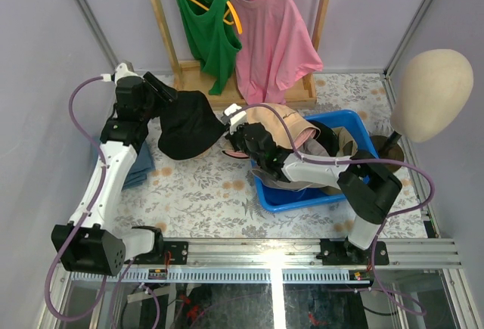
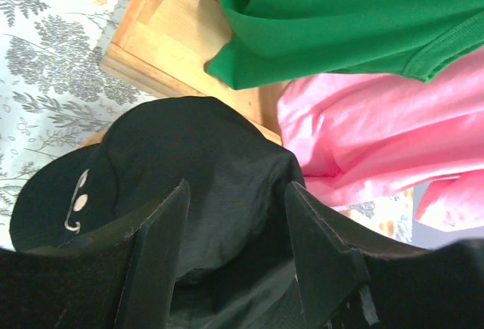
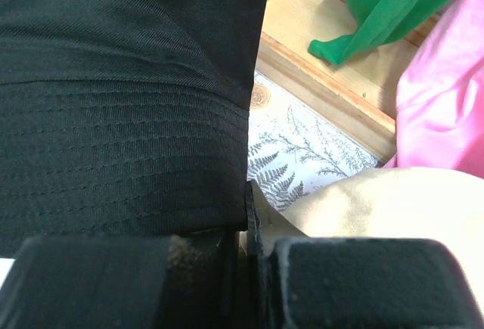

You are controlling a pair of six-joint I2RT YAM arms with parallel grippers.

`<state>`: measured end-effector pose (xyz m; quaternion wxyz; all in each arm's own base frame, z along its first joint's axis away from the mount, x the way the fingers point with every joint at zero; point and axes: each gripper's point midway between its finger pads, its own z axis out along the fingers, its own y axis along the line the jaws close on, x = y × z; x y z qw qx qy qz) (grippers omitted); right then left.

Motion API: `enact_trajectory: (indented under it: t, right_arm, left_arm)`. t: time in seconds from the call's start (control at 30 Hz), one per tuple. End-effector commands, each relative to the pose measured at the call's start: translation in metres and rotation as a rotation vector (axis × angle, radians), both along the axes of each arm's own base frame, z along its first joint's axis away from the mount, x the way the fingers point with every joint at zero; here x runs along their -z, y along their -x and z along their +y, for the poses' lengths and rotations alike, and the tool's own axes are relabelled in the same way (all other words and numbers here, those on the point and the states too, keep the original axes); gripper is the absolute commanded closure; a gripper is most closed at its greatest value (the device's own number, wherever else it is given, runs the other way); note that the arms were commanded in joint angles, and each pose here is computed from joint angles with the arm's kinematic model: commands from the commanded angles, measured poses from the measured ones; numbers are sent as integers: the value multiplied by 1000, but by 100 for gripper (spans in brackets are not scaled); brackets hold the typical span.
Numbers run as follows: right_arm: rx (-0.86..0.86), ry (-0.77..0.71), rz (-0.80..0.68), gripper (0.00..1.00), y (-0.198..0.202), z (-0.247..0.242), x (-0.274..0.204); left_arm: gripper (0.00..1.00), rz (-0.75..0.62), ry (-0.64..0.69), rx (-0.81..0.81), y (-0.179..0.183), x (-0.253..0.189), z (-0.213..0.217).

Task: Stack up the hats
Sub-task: Place the hat on the hat stand.

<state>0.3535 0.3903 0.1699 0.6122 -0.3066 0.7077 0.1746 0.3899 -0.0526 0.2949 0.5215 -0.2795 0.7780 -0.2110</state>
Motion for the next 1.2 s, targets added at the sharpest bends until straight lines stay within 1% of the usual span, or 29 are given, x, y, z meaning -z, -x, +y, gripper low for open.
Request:
enact_trajectory:
  t: [0.0,0.03,0.07,0.1,0.17,0.23,0.3,0.37,0.43,0.7,0.8,0.87,0.97,1.17]
  right_arm:
    - [21,-51,2,100,4,-8,-17]
    - [16,-49,9,97,6,-8,-16]
    - [12,-48,11,92,8,-8,-18]
    - [9,-47,14,85,10,-9,-19]
    - [13,-46,22,68,11,-12,-18]
    - [7,-61,12,55,14,-15,-33]
    - [-5,-60,16,47,18,-14,-37]
    - [-9,-61,25,42,21,-16,-38]
    - [-10,-55,36,40,25,-18,-36]
    - [43,-49,58,38,43,-53,-50]
    - [65,-80,36,35,48,-66,-70]
    - [64,-104,5,33,47,-66,-89]
    - [41,-110,-16,31,38,-50,-114]
    - [-63,-146,-3,29,11,18,-144]
  left_arm:
    - [46,32,-77,-48,1,14,14]
    - [46,35,-82,-47,1,16,14]
    - [46,36,-86,-47,1,18,15]
    - [46,40,-90,-45,1,20,15]
    - [46,42,-95,-47,2,23,16]
    - [46,44,-98,-48,3,27,16]
    - [46,42,-96,-52,4,30,17]
    - [46,42,-90,-54,5,34,17]
    - [47,45,-81,-55,5,39,16]
    - [46,25,-54,-45,5,44,12]
    - [46,31,-47,-37,3,47,10]
    - [47,29,-41,-34,1,48,9]
    - [47,24,-30,-29,-2,46,6]
    - [47,9,-43,-29,-5,34,7]
